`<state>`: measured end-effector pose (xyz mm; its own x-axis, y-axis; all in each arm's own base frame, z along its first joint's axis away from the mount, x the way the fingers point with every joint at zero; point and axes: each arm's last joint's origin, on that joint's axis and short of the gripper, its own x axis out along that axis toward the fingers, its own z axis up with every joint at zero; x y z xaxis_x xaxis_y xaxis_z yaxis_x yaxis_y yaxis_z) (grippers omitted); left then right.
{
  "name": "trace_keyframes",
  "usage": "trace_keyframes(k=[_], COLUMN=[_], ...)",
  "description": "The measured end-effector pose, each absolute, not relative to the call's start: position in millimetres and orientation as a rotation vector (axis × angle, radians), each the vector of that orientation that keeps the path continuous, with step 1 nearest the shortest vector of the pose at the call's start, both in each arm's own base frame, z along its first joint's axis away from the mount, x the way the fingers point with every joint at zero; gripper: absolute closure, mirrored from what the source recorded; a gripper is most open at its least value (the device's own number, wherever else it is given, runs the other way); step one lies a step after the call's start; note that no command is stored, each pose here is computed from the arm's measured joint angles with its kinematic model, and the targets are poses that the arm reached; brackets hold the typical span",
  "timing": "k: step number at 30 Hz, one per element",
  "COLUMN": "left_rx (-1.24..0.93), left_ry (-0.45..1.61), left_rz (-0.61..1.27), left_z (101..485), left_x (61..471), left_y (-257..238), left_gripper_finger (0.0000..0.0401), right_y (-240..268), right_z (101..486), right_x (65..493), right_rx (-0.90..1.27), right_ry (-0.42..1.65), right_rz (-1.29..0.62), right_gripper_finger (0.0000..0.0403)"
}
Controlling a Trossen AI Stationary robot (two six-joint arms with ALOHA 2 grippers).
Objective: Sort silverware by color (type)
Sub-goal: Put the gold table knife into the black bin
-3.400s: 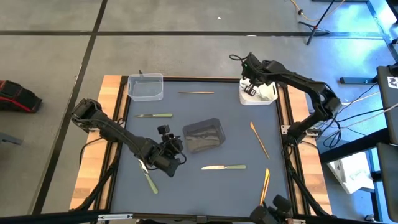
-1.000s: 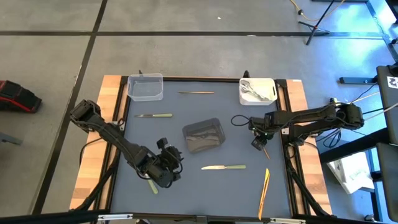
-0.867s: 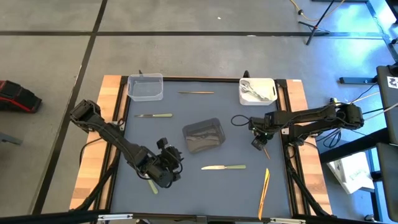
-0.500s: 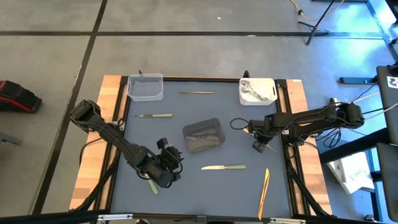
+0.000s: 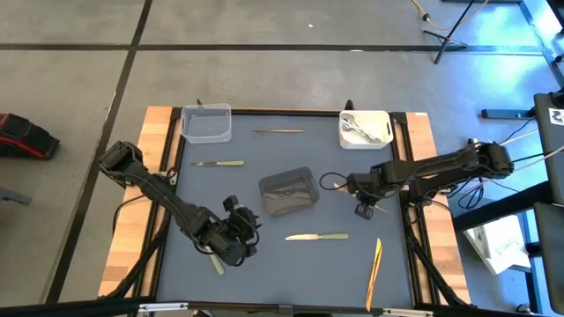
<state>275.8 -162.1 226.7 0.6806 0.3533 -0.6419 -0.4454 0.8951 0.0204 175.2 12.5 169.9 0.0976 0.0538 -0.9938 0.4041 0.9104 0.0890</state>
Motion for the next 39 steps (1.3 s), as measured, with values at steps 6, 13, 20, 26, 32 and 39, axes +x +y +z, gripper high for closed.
trace_keyframes(k=[6, 13, 20, 26, 32, 39], left_rx=[-0.141, -0.141, -0.137, -0.138, -0.141, -0.142], left_ry=[0.689, 0.689, 0.688, 0.687, 0.683, 0.682], left_rz=[0.45, 0.45, 0.451, 0.451, 0.45, 0.449], left_z=[226.7, 226.7, 226.8, 226.8, 227.1, 227.1], left_x=[275.8, 275.8, 275.8, 275.9, 276.2, 276.3], left_y=[-162.1, -162.1, -162.0, -162.1, -162.3, -162.4], left_gripper_finger=[0.0292, 0.0292, 0.0292, 0.0292, 0.0292, 0.0292], right_y=[18.5, 19.0, 20.1, 22.5, 25.2, 27.0], right_z=[200.7, 238.8, 257.9, 265.8, 254.8, 219.1], right_x=[188.0, 211.1, 238.4, 269.9, 299.1, 317.3], right_rx=[0.335, 0.257, 0.152, 0.039, -0.038, -0.058], right_ry=[1.414, 1.218, 0.927, 0.667, 0.552, 0.661], right_rz=[-0.233, -0.178, -0.084, -0.018, 0.014, 0.023], right_gripper_finger=[0.0397, 0.04, 0.0398, 0.0398, 0.0398, 0.0398])
